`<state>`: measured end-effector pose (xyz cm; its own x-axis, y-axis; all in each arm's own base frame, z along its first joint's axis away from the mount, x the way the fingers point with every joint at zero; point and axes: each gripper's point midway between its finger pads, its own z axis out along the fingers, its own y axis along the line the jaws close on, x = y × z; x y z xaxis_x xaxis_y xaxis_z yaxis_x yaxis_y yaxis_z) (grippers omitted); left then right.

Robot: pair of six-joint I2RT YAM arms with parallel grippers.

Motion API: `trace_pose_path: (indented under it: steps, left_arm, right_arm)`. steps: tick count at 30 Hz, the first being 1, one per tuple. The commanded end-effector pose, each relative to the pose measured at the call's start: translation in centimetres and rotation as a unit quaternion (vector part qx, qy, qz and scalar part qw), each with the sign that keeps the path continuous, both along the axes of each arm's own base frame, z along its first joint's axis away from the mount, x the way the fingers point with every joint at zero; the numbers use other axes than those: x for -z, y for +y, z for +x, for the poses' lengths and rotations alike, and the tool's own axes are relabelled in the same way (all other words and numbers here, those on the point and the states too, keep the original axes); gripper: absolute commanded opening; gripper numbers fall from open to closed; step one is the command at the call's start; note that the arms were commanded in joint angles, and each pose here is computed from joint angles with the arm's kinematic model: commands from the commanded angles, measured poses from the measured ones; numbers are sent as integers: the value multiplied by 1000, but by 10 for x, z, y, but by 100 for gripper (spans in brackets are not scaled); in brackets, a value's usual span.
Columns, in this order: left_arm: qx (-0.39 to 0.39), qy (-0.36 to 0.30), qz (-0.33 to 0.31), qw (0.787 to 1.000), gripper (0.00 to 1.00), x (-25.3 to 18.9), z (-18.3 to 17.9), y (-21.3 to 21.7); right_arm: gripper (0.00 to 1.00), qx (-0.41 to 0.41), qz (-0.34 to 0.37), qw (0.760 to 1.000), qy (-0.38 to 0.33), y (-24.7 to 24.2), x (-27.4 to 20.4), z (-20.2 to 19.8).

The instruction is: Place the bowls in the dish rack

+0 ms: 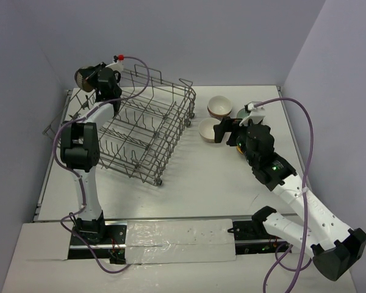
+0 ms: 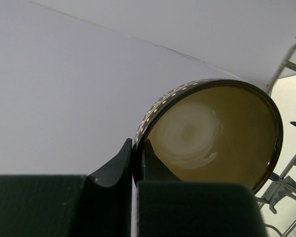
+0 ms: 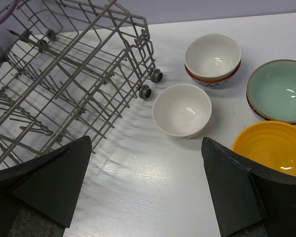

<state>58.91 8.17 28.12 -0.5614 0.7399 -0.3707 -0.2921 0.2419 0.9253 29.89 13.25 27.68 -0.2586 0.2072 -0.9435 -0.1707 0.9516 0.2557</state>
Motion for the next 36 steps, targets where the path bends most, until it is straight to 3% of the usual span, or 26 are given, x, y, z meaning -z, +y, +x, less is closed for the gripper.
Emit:
trace_pose_path:
  steps: [1, 14, 36]
  left_arm:
    - [20, -65, 14, 998, 0, -35, 0, -4]
    - [32, -44, 57, 997, 0, -10, 9, -7]
    - [19, -37, 78, 996, 0, 13, 2, -7]
  right_arm:
    - [100, 0, 3, 1000, -19, -1, -5, 2]
    - [100, -5, 9, 1000, -25, 0, -4, -2]
    - [100, -10, 16, 1000, -25, 1, -1, -4]
